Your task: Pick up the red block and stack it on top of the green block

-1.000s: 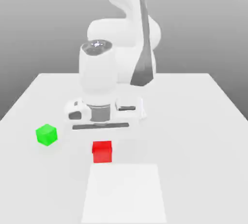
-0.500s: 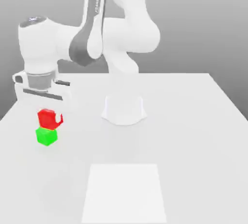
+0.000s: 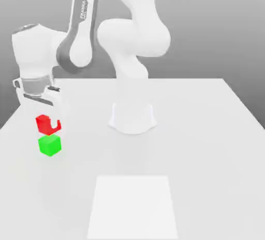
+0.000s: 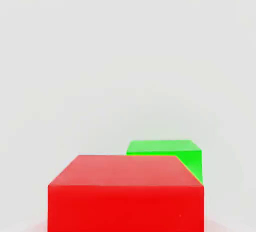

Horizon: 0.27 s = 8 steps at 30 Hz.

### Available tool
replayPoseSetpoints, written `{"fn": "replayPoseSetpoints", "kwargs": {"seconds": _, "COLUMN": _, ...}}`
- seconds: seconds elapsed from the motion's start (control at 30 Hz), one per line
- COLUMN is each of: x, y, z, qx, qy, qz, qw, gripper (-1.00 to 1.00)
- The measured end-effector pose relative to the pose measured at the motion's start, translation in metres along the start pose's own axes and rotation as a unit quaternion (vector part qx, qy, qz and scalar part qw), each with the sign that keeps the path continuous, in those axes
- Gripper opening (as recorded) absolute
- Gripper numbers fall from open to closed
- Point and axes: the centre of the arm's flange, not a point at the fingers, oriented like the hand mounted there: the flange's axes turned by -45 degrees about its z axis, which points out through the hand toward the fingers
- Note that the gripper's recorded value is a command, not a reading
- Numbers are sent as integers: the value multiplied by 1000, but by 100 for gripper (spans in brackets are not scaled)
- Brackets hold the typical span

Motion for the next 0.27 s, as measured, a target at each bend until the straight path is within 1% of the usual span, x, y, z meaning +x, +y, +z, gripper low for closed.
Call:
{"fn": "replayPoseSetpoints", "kwargs": {"seconds": 0.2, "x": -6, "y": 10, "z": 22, "qx": -26, "qy": 3, "qz": 8, "qw": 1000, "gripper": -100}}
{"fn": "replayPoseSetpoints", "kwargs": {"seconds": 0.23, "x": -7, "y": 12, "z": 25, "qx": -31, "qy": 3, "qz": 9, "qw": 999, "gripper": 100}}
{"fn": "replayPoseSetpoints", "kwargs": {"seconds": 0.27, "x": -8, "y": 13, "z": 25, "qx": -31, "qy": 3, "qz": 10, "qw": 999, "gripper": 100}}
